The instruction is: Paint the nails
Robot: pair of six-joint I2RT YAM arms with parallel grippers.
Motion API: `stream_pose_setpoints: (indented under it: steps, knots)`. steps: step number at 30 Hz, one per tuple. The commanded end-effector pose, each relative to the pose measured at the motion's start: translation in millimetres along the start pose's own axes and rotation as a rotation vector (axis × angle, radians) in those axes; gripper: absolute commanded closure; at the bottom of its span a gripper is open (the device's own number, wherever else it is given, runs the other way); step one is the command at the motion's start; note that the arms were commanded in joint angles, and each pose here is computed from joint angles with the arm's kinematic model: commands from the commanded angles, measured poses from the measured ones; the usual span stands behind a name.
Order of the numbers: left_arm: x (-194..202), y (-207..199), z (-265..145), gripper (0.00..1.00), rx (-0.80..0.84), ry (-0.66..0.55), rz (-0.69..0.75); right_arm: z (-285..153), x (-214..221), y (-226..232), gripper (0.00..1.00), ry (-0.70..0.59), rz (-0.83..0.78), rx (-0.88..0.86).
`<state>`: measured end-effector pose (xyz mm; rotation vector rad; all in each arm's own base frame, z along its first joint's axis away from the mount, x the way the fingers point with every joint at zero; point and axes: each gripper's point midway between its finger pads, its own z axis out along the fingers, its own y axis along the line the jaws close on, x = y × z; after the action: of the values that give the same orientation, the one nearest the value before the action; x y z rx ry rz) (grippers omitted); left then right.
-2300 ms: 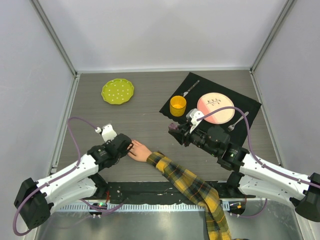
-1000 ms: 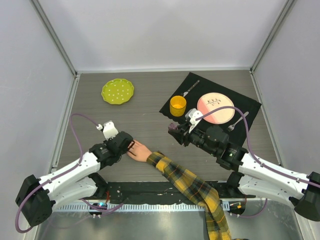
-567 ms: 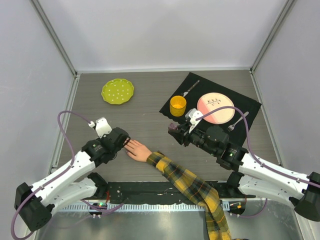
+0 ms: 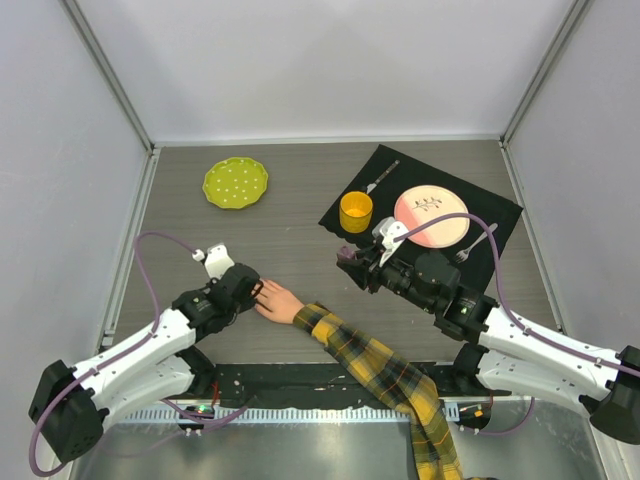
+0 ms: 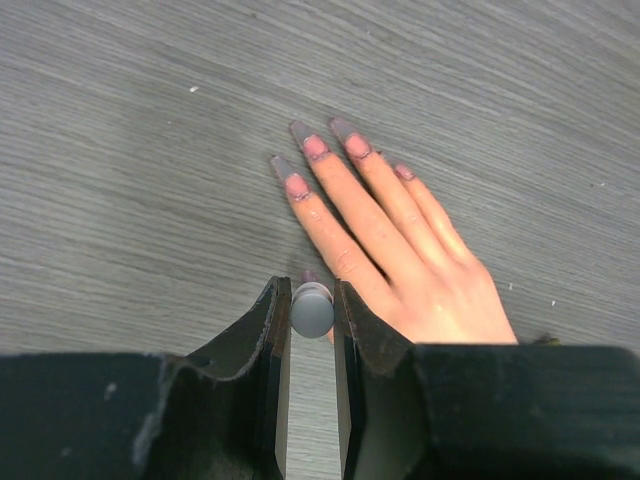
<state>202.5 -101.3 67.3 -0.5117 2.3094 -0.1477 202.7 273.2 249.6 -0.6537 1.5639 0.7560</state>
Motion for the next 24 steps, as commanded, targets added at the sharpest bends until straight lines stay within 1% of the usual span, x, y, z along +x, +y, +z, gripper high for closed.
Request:
stream_pose_setpoints:
  steps: [1,9,13,18,24]
  knots:
    - [-9.8,-11.2,2.1,1.00,0.040,-0.040,-0.018,2.3,-16.5,1.9,0.99,-0.067,0.011,-0.009]
    - [-8.2,-12.2,3.0,1.00,0.038,-0.032,-0.016,1.9,-16.2,2.1,0.99,-0.065,0.011,-0.009]
    - [-5.4,-8.7,3.3,1.00,0.014,-0.016,-0.010,1.7,-17.5,1.1,0.99,-0.068,0.009,-0.006]
    - [-1.4,-10.1,0.3,1.00,0.023,0.014,-0.015,1.2,-17.7,1.4,0.99,-0.072,0.009,-0.006]
    - [-3.7,-9.2,-2.2,1.00,0.038,-0.004,-0.031,1.5,-17.2,1.4,0.99,-0.070,0.011,-0.008]
